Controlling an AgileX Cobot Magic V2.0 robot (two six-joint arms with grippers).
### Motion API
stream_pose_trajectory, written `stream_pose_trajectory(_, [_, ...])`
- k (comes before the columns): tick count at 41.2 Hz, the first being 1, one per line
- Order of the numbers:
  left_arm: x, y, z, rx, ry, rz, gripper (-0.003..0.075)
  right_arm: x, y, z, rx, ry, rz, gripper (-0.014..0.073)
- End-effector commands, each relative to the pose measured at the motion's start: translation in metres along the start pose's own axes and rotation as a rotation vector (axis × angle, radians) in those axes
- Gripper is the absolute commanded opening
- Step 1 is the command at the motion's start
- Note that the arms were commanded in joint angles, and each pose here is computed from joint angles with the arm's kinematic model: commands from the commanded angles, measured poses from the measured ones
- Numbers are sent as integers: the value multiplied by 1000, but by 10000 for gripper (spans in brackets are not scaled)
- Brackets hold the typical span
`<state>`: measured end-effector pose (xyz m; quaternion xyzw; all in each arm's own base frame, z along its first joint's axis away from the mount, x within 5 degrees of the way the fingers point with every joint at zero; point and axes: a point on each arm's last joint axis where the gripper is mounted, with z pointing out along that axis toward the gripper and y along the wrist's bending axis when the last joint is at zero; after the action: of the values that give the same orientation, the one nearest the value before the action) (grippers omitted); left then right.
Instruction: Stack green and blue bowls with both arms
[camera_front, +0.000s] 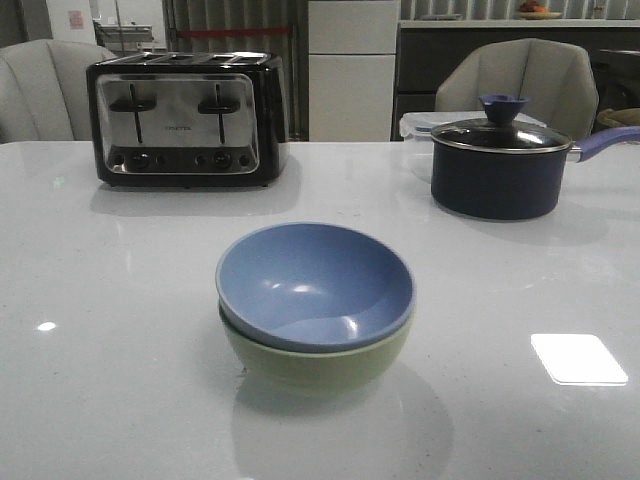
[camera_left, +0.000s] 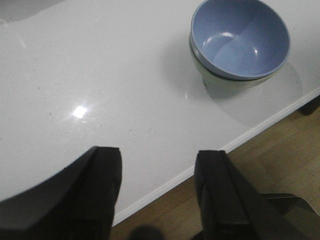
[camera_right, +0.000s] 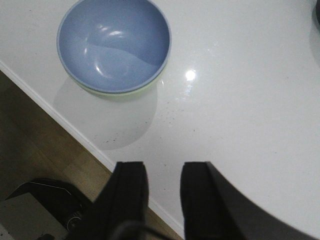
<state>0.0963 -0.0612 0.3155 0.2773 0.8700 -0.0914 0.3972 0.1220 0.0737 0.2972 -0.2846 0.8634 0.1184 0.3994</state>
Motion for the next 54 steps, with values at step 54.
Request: stream_pose_trajectory(54, [19,17,-29,-185,-383,-91,100,-12,-2,-7,18,-83,-15,28])
